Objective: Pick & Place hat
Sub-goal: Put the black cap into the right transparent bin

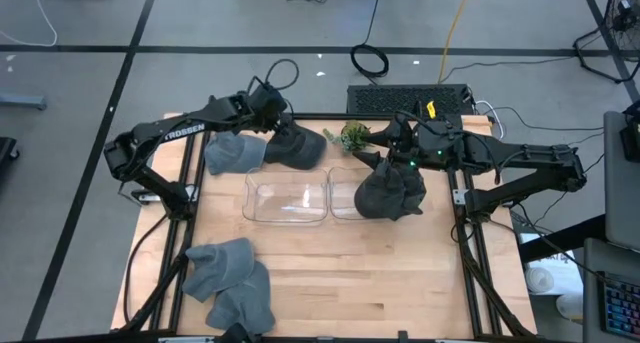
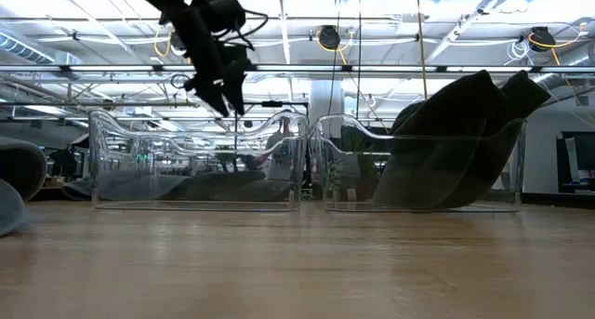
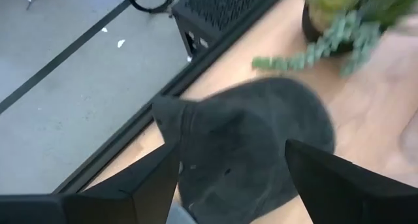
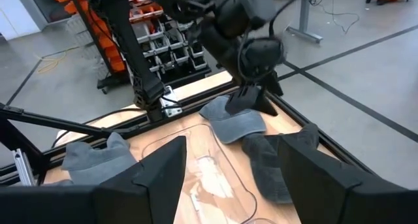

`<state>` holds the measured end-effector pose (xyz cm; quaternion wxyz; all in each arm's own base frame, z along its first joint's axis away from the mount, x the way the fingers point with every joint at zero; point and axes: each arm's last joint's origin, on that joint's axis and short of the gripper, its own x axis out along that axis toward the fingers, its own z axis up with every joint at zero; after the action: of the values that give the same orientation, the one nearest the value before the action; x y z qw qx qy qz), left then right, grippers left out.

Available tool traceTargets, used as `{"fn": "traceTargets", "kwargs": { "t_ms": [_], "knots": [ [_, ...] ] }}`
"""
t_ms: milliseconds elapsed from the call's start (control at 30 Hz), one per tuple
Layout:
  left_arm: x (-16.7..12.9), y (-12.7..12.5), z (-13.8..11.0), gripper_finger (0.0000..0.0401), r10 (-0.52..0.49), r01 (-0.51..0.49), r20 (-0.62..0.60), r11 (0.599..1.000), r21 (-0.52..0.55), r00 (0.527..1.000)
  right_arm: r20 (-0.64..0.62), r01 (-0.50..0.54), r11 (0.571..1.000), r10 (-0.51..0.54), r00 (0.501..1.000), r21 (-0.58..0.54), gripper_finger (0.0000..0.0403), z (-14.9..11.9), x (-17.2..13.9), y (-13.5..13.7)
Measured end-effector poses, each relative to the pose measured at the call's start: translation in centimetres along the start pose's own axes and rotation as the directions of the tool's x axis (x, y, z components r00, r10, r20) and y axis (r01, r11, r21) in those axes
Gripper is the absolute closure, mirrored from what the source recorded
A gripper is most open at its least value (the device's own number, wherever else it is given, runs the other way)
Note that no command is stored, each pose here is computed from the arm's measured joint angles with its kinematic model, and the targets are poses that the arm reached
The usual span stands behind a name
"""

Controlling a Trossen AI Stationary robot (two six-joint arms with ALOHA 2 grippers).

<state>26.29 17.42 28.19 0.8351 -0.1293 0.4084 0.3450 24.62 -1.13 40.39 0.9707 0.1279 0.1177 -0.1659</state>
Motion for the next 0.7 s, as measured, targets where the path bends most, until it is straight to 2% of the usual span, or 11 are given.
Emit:
{"fn": "traceTargets", "kwargs": {
  "t_ms": [133,333,467,700],
  "knots": [
    [1.1,0.0,-1.5,0.0125,0.005,-0.002,-0.043,0.998,0.062,0.999,0.0,-0.001,1.0,0.001,1.0,0.0,0.0177,0.0,0.0,0.0],
    [2.6,-0.1,-3.2,0.0118,0.027,-0.022,-0.054,0.996,0.092,0.998,0.019,-0.007,1.0,0.007,1.0,0.006,0.0178,0.2,0.0,0.1],
    [3.4,-0.1,-4.4,0.0115,0.025,-0.013,-0.073,0.986,0.168,0.997,0.035,-0.012,1.0,0.012,0.999,0.009,0.0179,0.3,0.0,0.1],
    [4.1,-0.3,-6.0,0.0115,-0.046,0.09,-0.132,0.931,0.353,0.99,0.044,-0.016,1.0,0.015,0.999,0.013,0.018,0.4,0.0,0.1]
  ]
}}
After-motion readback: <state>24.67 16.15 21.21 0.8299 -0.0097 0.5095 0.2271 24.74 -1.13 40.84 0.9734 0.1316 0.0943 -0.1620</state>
